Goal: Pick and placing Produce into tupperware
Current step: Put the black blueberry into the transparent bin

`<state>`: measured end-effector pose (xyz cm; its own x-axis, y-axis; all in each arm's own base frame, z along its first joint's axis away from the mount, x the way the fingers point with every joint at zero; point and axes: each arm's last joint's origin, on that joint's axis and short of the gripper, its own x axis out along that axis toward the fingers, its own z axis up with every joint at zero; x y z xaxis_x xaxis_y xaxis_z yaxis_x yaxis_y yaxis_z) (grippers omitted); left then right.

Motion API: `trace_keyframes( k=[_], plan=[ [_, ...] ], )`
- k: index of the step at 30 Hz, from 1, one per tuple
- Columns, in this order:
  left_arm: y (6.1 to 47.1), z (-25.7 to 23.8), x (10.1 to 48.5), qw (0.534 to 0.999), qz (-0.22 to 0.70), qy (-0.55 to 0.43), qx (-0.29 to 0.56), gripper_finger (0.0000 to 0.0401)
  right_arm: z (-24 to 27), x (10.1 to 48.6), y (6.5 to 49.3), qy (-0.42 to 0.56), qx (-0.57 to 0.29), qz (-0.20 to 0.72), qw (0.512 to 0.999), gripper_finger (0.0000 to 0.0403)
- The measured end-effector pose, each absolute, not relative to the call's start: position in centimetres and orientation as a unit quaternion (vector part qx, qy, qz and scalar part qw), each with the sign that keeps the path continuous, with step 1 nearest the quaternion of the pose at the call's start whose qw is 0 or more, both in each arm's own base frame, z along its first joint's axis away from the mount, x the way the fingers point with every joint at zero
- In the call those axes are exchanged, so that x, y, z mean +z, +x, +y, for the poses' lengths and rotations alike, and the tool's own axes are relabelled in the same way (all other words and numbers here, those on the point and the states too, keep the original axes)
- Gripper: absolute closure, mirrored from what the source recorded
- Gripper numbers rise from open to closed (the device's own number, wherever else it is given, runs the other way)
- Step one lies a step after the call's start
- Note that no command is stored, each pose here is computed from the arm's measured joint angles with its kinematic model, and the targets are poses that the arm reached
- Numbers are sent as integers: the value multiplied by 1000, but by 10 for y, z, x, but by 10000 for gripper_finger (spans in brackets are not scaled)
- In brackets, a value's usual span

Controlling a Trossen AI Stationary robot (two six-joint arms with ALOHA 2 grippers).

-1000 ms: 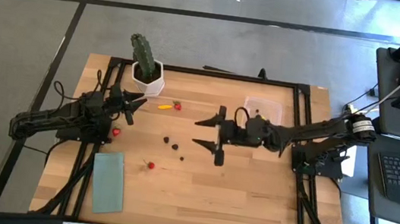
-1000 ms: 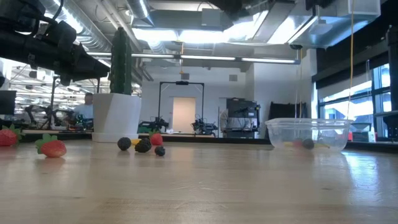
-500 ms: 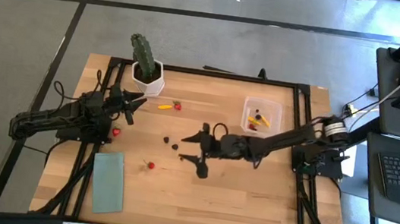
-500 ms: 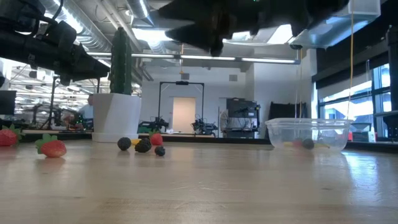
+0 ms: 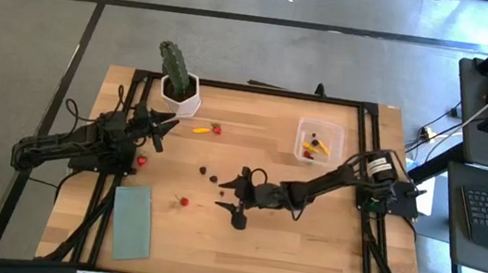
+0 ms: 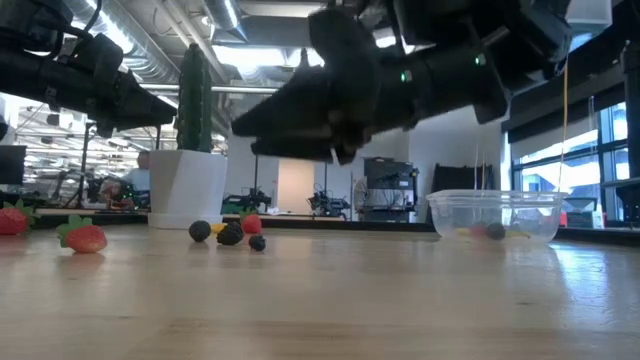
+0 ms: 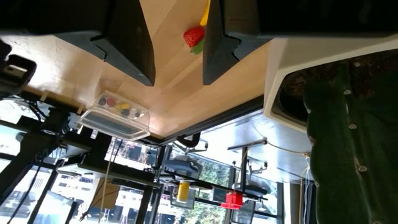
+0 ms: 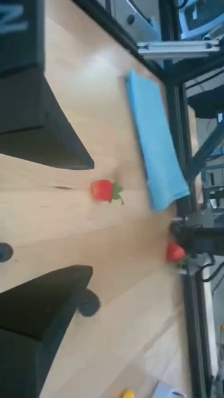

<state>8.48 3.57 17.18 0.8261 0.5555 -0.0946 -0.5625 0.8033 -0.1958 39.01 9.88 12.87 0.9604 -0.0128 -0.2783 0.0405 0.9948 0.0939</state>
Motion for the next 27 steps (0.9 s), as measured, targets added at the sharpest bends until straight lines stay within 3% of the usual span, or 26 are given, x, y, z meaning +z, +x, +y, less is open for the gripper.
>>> trace_keyframes(
  k=[12, 27],
  plan=[
    [85, 36, 172, 949, 16, -108, 295, 275, 95, 84, 391, 60, -33, 192, 979, 137],
    [85, 36, 172, 949, 16, -108, 295, 275, 77, 85, 408, 60, -53, 220, 972, 137]
  ],
)
